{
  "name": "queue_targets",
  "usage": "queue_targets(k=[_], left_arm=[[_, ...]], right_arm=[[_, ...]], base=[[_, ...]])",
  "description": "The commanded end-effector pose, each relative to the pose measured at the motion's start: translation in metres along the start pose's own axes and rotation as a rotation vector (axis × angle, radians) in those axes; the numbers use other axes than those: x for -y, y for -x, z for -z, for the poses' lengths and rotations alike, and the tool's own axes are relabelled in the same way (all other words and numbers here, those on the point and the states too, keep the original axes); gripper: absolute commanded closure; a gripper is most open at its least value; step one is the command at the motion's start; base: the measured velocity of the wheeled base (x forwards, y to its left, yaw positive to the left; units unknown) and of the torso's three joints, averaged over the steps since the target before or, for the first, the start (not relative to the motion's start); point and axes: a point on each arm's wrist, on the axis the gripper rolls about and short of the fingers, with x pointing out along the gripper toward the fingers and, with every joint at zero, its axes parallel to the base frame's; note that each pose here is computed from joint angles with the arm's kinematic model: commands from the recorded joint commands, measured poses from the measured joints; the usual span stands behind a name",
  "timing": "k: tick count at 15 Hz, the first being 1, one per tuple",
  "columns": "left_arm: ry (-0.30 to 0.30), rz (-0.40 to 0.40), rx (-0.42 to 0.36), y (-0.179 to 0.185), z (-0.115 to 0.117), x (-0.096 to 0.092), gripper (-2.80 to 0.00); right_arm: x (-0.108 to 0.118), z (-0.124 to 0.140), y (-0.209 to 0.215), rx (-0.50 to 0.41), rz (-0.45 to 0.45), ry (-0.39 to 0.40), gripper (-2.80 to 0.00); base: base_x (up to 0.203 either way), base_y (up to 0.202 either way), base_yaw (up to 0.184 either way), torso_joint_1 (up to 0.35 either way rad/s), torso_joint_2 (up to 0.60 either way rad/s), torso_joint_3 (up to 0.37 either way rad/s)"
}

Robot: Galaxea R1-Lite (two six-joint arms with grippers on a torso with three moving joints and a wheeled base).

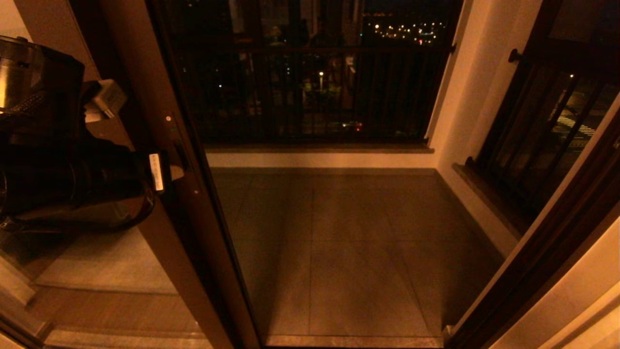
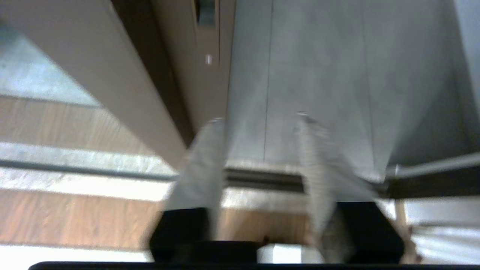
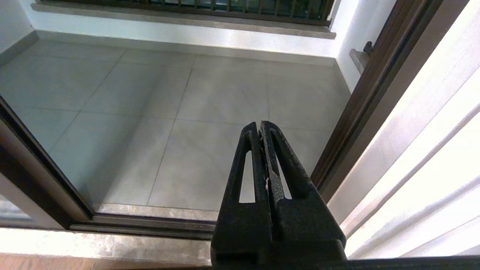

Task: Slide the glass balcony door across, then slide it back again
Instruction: Close the slid door

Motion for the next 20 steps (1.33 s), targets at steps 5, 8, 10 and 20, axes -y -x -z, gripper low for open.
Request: queue_targets(k=[5,8,10,20], left_arm=[[0.029,-0.039,0.008,-0.055,0.001,-0.001,-2.80],[0.032,0.009,-0.008,-0.073,0.003,0.000,-2.80],[0.027,0.023,0.004,-0.081,0.002,0.002,-2.80],[0.003,-0.001,0.038,-0.117,-0.006,-0.001,-2.80]], right_arm=[[0.000,0.000,0.000,-0.001,-0.002,0.001,0.00],[0.000,0.000,0.000,-0.001,0.000,0.001,0.00],[0.000,0.000,0.000,-0.001,-0.002,0.001,0.00],[0.000,0.000,0.000,-0.001,0.000,0.001,0.00]], base=[[0.000,0.000,0.000,0.000,0.00,0.000],[0.000,0.000,0.000,0.000,0.00,0.000],[0.000,0.000,0.000,0.000,0.00,0.000],[0.000,0.000,0.000,0.000,0.00,0.000]])
